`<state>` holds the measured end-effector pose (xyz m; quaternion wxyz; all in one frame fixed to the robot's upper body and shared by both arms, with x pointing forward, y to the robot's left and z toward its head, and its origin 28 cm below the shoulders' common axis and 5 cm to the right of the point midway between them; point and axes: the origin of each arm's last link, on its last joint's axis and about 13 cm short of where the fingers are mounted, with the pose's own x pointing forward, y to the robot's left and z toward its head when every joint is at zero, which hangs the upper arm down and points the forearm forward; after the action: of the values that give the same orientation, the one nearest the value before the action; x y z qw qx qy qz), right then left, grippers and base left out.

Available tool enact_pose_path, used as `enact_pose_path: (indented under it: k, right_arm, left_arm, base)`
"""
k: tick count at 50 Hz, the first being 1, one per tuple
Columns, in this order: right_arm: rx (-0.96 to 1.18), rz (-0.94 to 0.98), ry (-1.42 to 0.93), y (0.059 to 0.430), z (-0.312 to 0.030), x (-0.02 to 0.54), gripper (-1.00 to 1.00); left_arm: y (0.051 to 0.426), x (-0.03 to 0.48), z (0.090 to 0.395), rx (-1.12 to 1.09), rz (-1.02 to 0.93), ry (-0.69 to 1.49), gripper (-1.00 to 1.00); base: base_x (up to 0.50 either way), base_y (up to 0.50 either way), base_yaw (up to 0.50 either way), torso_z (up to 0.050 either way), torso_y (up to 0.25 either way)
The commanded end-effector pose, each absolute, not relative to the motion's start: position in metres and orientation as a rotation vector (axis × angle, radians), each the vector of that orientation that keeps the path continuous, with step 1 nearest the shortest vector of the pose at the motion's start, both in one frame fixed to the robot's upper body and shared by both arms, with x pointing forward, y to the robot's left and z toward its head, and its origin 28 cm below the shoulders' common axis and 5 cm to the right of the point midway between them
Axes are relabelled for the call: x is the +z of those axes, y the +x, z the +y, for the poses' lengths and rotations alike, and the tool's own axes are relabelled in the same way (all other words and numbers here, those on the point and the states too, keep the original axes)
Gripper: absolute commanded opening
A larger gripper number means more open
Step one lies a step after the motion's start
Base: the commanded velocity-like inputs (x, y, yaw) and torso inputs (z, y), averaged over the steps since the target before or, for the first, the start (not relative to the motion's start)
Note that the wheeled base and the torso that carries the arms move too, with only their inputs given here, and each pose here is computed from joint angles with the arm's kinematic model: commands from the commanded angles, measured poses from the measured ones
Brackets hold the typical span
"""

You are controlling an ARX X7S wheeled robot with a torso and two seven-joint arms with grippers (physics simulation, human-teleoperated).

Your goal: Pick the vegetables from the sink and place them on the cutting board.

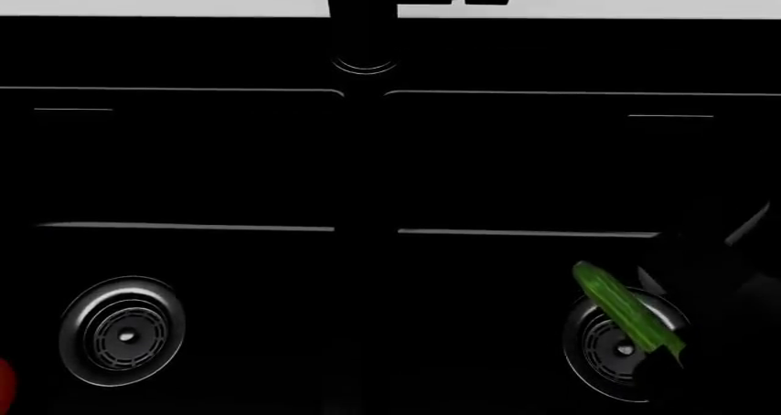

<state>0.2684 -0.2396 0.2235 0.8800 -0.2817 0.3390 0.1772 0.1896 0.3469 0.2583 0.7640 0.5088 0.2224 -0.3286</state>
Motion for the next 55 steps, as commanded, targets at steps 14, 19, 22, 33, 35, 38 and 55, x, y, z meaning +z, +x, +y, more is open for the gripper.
enact_pose_path:
  k: [14,19,22,33,35,38,55]
  right_arm:
    - [0.438,0.665,-0.597,0.267,-0.231,0.231,-1.00]
    - [0.446,0.668,-0.590,0.268,-0.231,0.224,-1.00]
    - [0.448,0.664,-0.588,0.269,-0.231,0.222,-1.00]
    - [0.468,0.637,-0.572,0.269,-0.229,0.222,-1.00]
    - [0.469,0.637,-0.574,0.269,-0.228,0.223,-1.00]
    - [0.468,0.639,-0.571,0.270,-0.229,0.221,-1.00]
    - [0.472,0.636,-0.540,0.271,-0.231,0.211,-1.00]
  left_arm:
    - [0.203,0.243,0.352,-0.716,0.562,1.129,1.00]
    - [0.216,0.230,0.350,-0.744,0.628,1.159,1.00]
    - [0.221,0.226,0.347,-0.762,0.640,1.170,1.00]
    - [0.227,0.209,0.349,-0.732,0.701,1.220,1.00]
    - [0.228,0.208,0.350,-0.725,0.705,1.221,1.00]
    - [0.227,0.204,0.351,-0.723,0.718,1.229,1.00]
    - [0.231,0.223,0.360,-0.622,0.690,1.237,1.00]
  base:
    - [0.04,0.00,0.00,0.000,0.000]
    - [0.04,0.00,0.00,0.000,0.000]
    - [0.04,0.00,0.00,0.000,0.000]
    - [0.04,0.00,0.00,0.000,0.000]
    - [0.04,0.00,0.01,0.000,0.000]
    - [0.04,0.00,0.00,0.000,0.000]
    - [0.04,0.00,0.01,0.000,0.000]
